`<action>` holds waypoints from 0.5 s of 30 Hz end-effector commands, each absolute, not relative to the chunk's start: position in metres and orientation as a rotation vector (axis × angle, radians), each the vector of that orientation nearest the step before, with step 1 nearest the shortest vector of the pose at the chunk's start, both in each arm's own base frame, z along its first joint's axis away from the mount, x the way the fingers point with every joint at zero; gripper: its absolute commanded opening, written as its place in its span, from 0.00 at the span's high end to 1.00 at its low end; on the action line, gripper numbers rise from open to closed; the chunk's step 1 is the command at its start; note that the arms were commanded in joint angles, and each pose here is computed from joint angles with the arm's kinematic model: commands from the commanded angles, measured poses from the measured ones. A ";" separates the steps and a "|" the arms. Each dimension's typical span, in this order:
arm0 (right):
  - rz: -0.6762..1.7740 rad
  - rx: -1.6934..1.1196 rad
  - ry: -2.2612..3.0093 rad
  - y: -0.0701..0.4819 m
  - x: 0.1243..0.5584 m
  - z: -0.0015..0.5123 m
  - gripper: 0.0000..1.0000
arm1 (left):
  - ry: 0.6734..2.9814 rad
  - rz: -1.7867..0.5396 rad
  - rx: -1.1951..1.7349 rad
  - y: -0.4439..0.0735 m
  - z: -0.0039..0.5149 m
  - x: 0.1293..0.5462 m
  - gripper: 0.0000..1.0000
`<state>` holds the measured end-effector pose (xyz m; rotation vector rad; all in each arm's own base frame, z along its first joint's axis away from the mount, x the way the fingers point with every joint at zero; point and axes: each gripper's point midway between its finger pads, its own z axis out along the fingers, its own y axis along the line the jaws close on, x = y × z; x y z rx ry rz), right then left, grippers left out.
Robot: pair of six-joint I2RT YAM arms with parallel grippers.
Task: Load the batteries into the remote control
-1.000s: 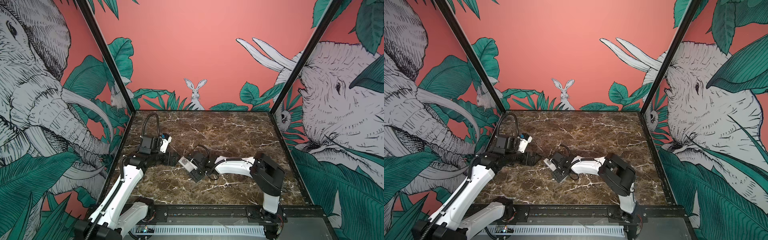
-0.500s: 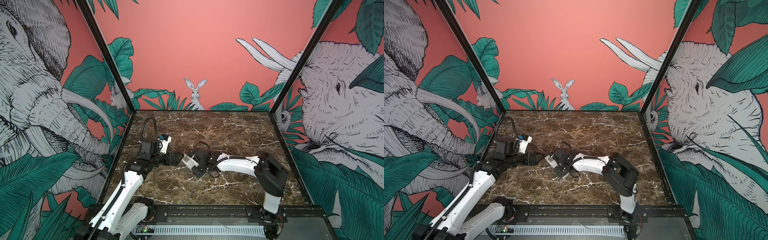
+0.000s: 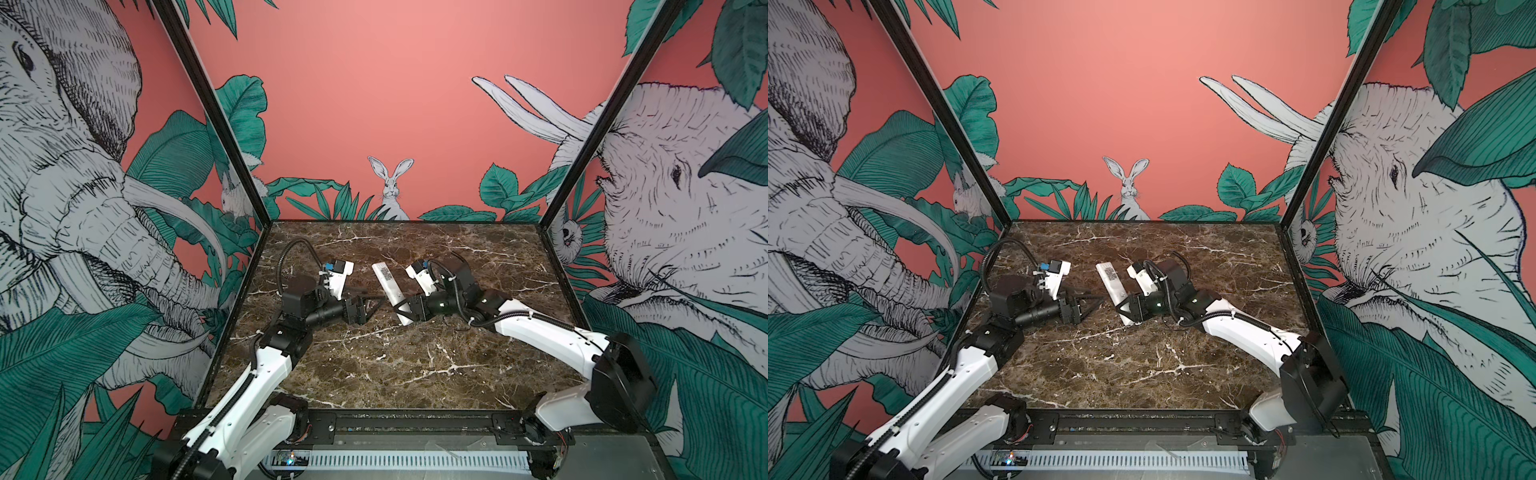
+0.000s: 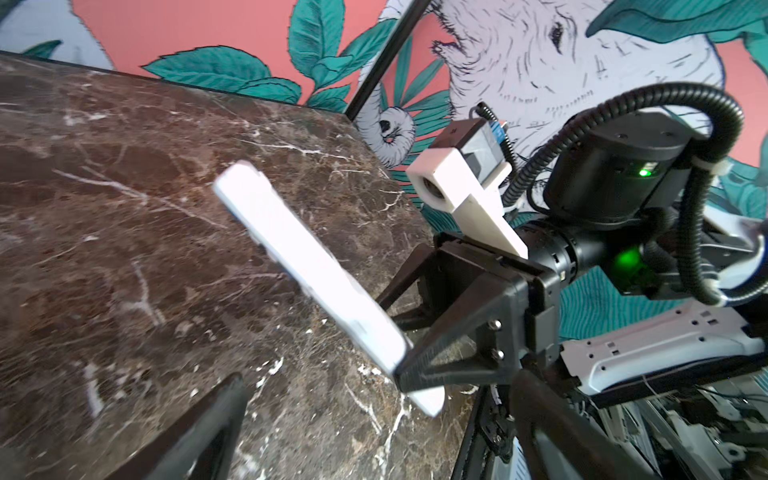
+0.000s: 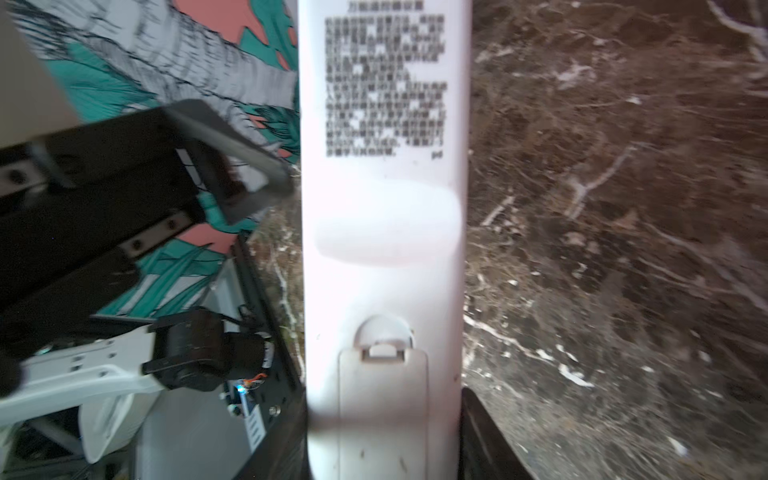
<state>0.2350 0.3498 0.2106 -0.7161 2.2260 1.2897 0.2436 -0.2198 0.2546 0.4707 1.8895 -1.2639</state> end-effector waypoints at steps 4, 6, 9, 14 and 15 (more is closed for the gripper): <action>1.615 -0.796 1.938 0.357 0.206 0.286 0.73 | 1.706 -1.296 0.495 -0.226 0.298 0.250 0.01; 1.657 -0.789 1.900 0.356 0.204 0.296 0.73 | 1.694 -1.300 0.494 -0.227 0.302 0.252 0.01; 1.734 -0.798 1.854 0.358 0.197 0.306 0.73 | 1.628 -1.359 0.512 -0.231 0.314 0.249 0.01; 1.838 -0.825 1.781 0.359 0.188 0.318 0.73 | 1.494 -1.474 0.580 -0.236 0.342 0.234 0.01; 1.857 -0.829 1.767 0.359 0.187 0.321 0.73 | 1.469 -1.495 0.598 -0.237 0.348 0.231 0.01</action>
